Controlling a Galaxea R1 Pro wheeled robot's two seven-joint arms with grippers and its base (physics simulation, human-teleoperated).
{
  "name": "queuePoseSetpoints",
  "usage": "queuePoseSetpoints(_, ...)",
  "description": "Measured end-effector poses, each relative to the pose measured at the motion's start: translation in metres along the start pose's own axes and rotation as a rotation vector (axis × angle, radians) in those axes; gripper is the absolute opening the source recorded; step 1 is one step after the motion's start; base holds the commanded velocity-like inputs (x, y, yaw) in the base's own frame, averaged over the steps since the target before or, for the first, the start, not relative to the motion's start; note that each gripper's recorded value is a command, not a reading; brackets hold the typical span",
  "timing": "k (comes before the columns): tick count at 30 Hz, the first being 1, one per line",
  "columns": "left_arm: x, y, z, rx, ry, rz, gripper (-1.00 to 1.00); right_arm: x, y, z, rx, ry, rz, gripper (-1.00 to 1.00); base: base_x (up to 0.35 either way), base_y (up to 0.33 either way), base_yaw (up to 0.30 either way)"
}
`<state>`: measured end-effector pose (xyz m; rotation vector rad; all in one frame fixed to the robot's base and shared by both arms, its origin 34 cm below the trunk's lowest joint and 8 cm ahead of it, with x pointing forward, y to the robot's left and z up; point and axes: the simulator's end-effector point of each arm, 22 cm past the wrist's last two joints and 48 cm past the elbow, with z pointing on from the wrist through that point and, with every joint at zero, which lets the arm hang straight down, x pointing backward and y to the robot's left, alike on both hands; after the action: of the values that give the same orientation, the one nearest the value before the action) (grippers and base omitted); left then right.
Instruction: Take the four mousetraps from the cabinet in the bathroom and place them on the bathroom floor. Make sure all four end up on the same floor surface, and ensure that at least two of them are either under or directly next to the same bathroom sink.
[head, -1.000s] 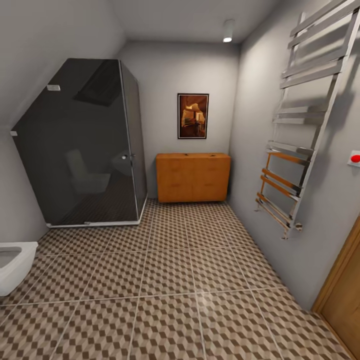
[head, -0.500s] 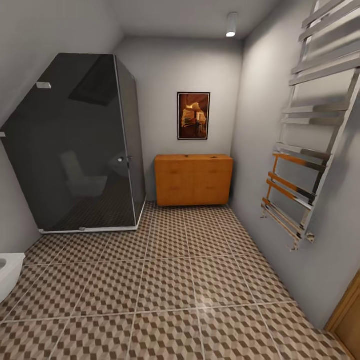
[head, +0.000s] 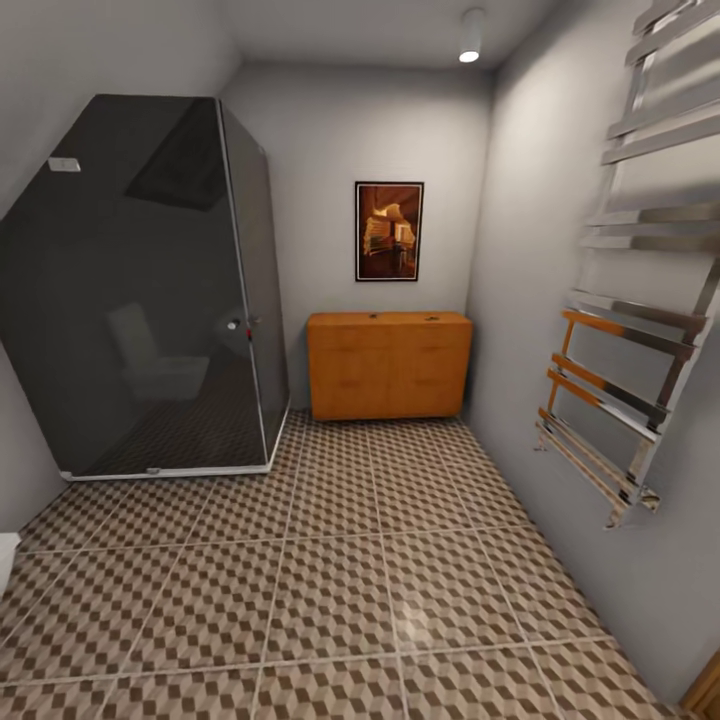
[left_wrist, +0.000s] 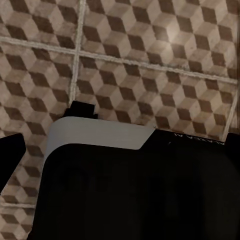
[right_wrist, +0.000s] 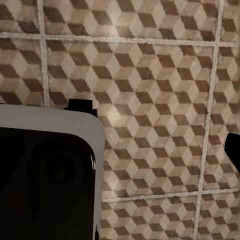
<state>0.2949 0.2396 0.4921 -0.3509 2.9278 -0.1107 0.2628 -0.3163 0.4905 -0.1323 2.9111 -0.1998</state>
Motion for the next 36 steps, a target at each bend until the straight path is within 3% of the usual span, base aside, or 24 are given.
queuePoseSetpoints(19, -0.0019, -0.0004, -0.0005, 0.000, -0.004, -0.001, 1.00, -0.0029, 0.0010, -0.0003, 0.000, -0.008, 0.003, 1.00, 0.329, 0.000, -0.126)
queuePoseSetpoints(36, -0.0029, -0.0009, -0.0006, 0.001, -0.008, -0.001, 1.00, -0.0027, 0.0008, -0.0003, 0.000, -0.006, 0.003, 1.00, 0.329, 0.000, -0.018)
